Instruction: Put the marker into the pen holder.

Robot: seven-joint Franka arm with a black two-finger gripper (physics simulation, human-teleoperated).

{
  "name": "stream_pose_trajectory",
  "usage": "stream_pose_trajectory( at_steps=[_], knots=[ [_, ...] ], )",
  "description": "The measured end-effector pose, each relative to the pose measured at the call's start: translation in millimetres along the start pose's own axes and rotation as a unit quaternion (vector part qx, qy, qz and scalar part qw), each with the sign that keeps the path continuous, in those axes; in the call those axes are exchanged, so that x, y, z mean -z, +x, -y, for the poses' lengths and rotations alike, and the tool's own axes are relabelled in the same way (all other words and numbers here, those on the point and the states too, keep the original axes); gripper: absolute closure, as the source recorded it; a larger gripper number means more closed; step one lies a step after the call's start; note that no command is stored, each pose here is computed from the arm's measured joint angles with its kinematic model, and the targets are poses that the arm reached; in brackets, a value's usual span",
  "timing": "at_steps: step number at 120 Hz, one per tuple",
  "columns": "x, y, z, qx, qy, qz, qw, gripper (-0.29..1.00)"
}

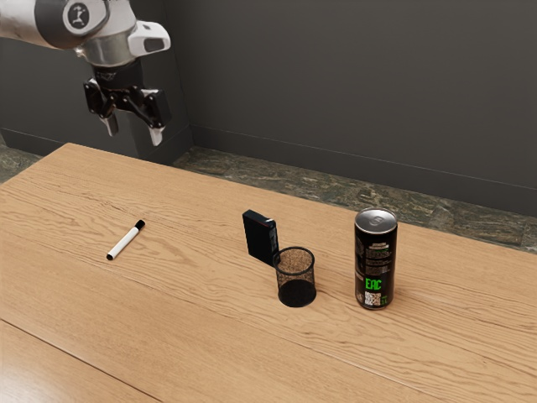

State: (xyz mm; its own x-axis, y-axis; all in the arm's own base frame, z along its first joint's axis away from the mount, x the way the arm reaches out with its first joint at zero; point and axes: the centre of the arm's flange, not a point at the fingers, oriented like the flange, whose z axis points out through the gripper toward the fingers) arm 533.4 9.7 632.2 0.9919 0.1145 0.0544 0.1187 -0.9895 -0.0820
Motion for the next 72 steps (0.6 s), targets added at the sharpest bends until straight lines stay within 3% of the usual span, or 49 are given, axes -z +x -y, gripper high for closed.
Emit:
stream_pose_trajectory(
  at_steps=[16, 39, 72],
  knots=[
    [-20.1, 1.4, 11.8, 0.013, 0.002, 0.011, 1.0, 0.0],
    [-139.6, 20.2, 39.4, 0.044, 0.01, 0.065, 0.997, 0.0],
    [-239.6, 30.8, 77.2, 0.082, 0.012, 0.097, 0.992, 0.0]
  ],
)
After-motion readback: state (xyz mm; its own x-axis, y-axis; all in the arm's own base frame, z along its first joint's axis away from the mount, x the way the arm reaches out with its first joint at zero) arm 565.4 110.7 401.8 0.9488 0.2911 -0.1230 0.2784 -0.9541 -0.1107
